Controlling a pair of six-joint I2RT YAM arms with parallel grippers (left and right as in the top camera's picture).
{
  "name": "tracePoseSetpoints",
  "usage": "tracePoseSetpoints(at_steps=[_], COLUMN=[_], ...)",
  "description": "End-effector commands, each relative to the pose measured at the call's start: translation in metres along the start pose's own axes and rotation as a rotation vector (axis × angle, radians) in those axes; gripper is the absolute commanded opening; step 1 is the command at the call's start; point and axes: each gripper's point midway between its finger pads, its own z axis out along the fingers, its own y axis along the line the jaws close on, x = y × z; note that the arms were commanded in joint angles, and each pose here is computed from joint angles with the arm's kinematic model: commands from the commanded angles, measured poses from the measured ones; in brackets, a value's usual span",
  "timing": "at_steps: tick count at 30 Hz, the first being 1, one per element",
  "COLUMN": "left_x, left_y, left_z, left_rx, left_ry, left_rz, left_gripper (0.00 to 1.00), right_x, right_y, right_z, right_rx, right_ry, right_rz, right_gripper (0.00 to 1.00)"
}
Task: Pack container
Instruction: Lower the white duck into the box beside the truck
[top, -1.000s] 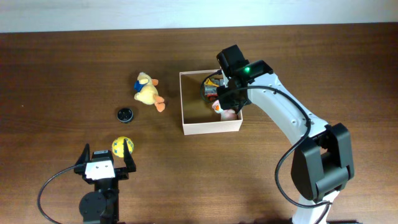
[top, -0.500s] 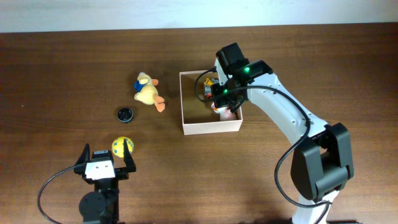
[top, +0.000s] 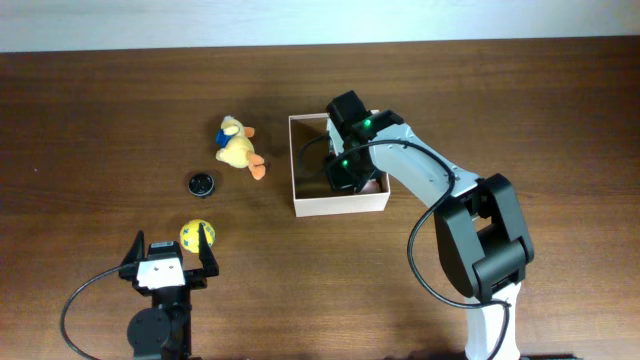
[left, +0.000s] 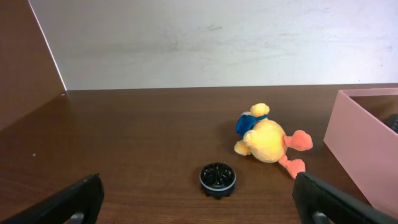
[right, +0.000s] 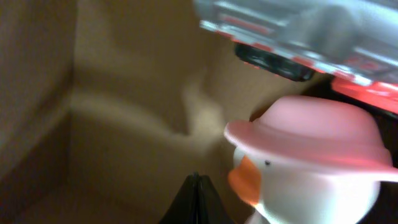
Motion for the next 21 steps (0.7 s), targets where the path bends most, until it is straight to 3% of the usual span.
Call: tracePoseSetpoints(at_steps=[1, 9, 16, 21], left_x=[0.002, 0.002, 0.002, 0.002], left_y=[0.0, 0.0, 0.0, 0.0], left_z=[0.0, 0.0, 0.0, 0.0], left_rx=[0.002, 0.002, 0.002, 0.002], left_ry=[0.0, 0.0, 0.0, 0.0], left_rz=[-0.01, -0.01, -0.01, -0.01], left_gripper=[0.99, 0.99, 0.99, 0.99], right_x=[0.003, -0.009, -0.026, -0.033], right_y=[-0.005, -0.02, -0.012, 0.007], right_z=[0.004, -0.014, -0.03, -0.035], right_rx=[0.03, 0.132, 0.112, 0.009], right_ry=[0.011, -0.014, -0.06, -0.077], right_rz=[-0.018, -0.035, -0.048, -0.054], right_gripper=[0.04, 0.04, 0.04, 0.15])
